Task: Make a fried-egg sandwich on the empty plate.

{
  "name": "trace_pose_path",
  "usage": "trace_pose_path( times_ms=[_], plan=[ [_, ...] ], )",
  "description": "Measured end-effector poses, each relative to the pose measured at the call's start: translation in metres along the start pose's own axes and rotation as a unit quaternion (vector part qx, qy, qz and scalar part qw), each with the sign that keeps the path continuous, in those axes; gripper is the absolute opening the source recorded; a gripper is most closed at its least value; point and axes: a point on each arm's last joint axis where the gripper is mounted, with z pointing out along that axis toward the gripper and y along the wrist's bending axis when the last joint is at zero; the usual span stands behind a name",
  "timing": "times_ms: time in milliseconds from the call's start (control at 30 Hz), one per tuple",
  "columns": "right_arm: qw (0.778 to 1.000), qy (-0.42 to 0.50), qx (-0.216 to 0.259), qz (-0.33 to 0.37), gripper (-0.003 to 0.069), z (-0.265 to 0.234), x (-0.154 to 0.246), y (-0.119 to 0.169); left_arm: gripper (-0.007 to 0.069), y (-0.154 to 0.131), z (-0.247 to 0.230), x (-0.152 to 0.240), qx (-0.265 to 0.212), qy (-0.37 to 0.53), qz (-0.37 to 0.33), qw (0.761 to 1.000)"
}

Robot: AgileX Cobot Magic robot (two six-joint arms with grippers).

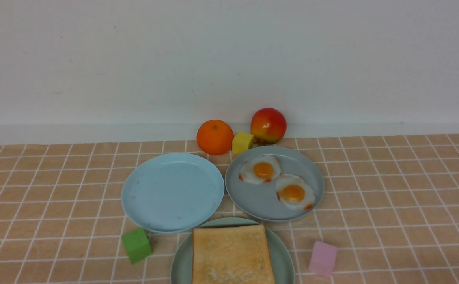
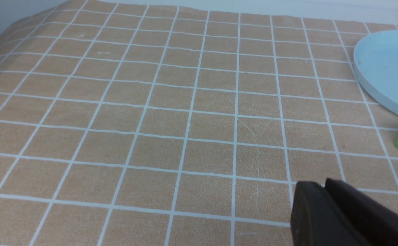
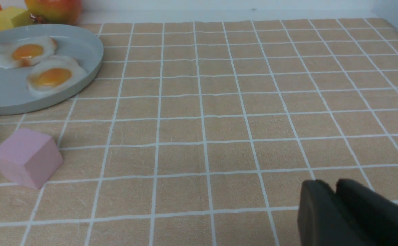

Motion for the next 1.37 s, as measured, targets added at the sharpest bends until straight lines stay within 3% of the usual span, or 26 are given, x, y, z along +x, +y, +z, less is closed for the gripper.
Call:
trace_pose_path(
  times_ms=[1367],
  plan=[
    [1.0,0.0,0.0,0.0,0.0147,0.0,0.0,0.0,0.0074,0.0,0.0,0.0,0.0,0.0,0.0,1.0]
  ],
)
